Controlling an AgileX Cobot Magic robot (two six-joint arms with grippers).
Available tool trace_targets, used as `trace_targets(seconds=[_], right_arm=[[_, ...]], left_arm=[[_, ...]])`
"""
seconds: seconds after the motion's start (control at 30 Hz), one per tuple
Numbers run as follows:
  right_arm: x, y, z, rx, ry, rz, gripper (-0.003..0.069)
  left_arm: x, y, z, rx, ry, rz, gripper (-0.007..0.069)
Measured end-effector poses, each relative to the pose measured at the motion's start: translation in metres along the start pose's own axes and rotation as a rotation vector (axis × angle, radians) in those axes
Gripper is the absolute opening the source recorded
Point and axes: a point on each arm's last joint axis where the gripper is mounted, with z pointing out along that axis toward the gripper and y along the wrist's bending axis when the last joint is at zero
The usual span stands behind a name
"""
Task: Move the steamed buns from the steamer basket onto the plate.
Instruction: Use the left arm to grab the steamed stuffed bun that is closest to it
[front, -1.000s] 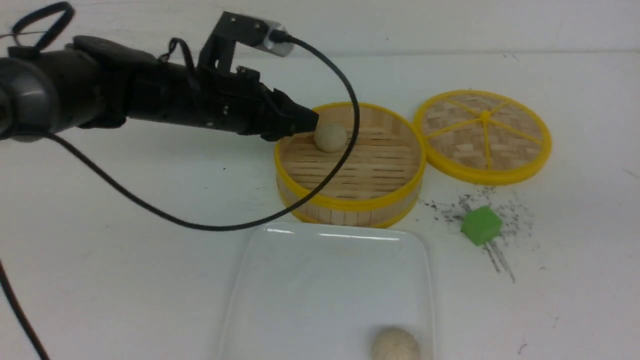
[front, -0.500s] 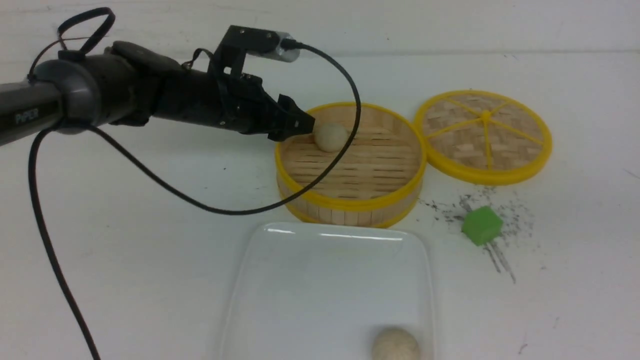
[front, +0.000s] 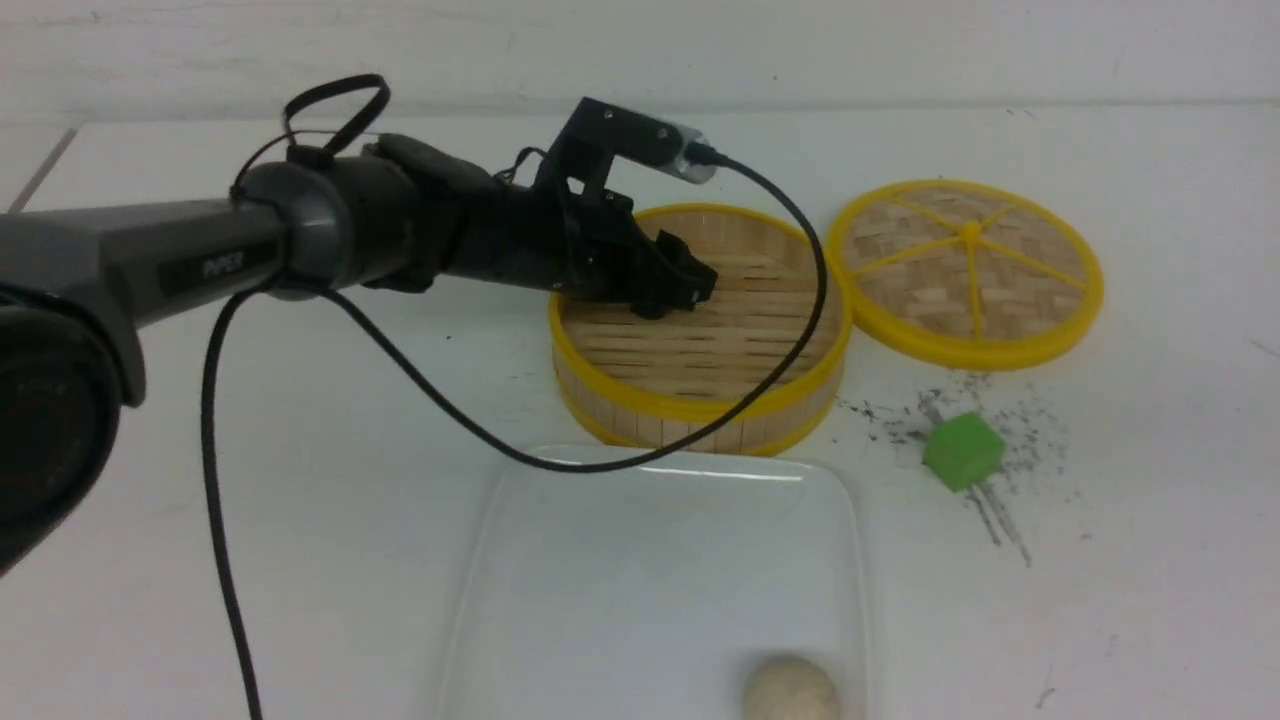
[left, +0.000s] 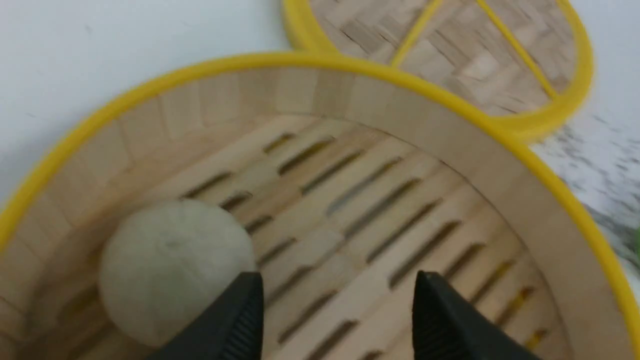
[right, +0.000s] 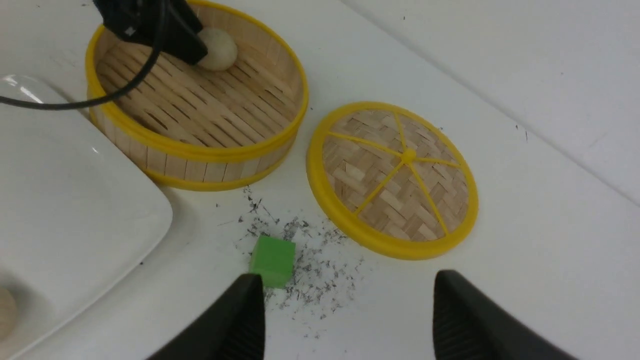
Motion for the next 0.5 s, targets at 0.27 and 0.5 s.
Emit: trace_targets(seconds=[0.27,0.5], right_arm=[[0.001,0.0,0.0,-0.002,0.006,-0.001,0.0453],[0.001,0.0,0.0,-0.002,0.006,-0.001,0.0453]], left_arm=[[-0.003,0.009,0.0,-0.1,-0.026,0.003,0.041],[0.01,0.013,0.013,-0.105,-0.009,0.021,0.041]])
